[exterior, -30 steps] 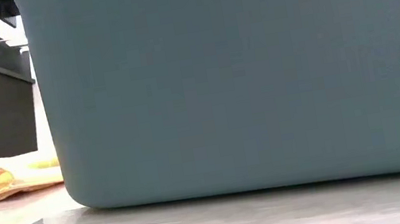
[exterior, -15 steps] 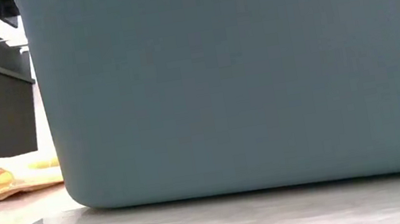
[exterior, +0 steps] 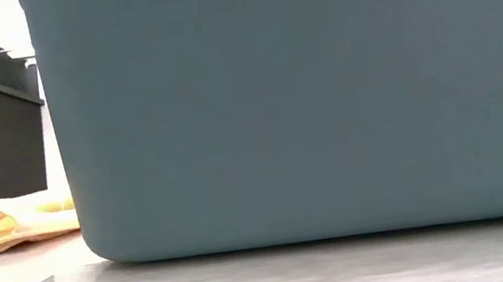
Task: Sort spices by type
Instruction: Put the transparent seasoning bottle into the blue bin
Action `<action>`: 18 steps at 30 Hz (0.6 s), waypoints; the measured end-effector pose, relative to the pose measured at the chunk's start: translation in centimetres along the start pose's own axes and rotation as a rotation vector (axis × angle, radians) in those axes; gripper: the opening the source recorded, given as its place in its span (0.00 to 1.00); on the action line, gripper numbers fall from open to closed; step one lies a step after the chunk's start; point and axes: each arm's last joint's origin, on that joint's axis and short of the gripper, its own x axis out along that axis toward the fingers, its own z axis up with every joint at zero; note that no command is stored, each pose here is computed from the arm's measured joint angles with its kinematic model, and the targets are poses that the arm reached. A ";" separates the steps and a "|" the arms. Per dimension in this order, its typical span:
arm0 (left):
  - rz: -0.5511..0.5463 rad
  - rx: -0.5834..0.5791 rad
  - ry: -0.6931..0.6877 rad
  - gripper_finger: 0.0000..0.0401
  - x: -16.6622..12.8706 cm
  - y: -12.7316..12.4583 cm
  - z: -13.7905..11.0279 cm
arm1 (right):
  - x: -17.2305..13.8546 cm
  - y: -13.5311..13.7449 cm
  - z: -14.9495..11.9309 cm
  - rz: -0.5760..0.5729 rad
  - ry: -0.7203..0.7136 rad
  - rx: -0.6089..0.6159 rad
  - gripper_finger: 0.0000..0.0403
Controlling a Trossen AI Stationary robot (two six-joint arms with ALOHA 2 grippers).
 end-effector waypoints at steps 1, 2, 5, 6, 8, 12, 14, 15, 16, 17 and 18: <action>0.012 -0.021 0.019 0.75 0.2 -0.6 -0.9 | -0.2 -0.1 -0.6 0.013 -0.018 0.011 0.78; 0.027 -0.041 0.045 0.75 0.4 -1.2 -1.8 | -0.3 -0.2 -1.0 0.028 -0.039 0.029 0.78; 0.073 -0.068 0.150 0.75 1.0 -3.6 -4.1 | -0.4 -0.1 -1.9 0.097 -0.088 0.100 0.78; 0.084 -0.063 0.195 0.75 1.3 -4.5 -4.8 | -0.4 -0.1 -2.0 0.125 -0.095 0.122 0.78; 0.120 -0.027 0.295 0.75 1.7 -6.3 -5.8 | -0.2 0.3 -2.1 0.191 -0.099 0.154 0.78; 0.255 0.100 0.551 0.75 2.0 -9.7 -7.3 | 0.0 0.9 -2.2 0.268 -0.071 0.141 0.78; 0.359 0.189 0.692 0.75 1.7 -10.9 -8.2 | 0.0 1.1 -2.1 0.278 -0.077 0.146 0.78; 0.412 0.238 0.750 0.75 1.5 -11.3 -8.9 | 0.1 1.1 -2.1 0.276 -0.082 0.149 0.78; 0.463 0.290 0.805 0.75 1.3 -11.5 -9.7 | 0.1 1.1 -2.0 0.275 -0.089 0.160 0.78; 0.494 0.344 0.853 0.75 1.1 -11.7 -10.7 | 0.1 1.1 -1.9 0.276 -0.094 0.177 0.78; 0.516 0.396 0.896 0.75 1.0 -11.6 -11.9 | 0.2 1.1 -1.8 0.271 -0.100 0.193 0.78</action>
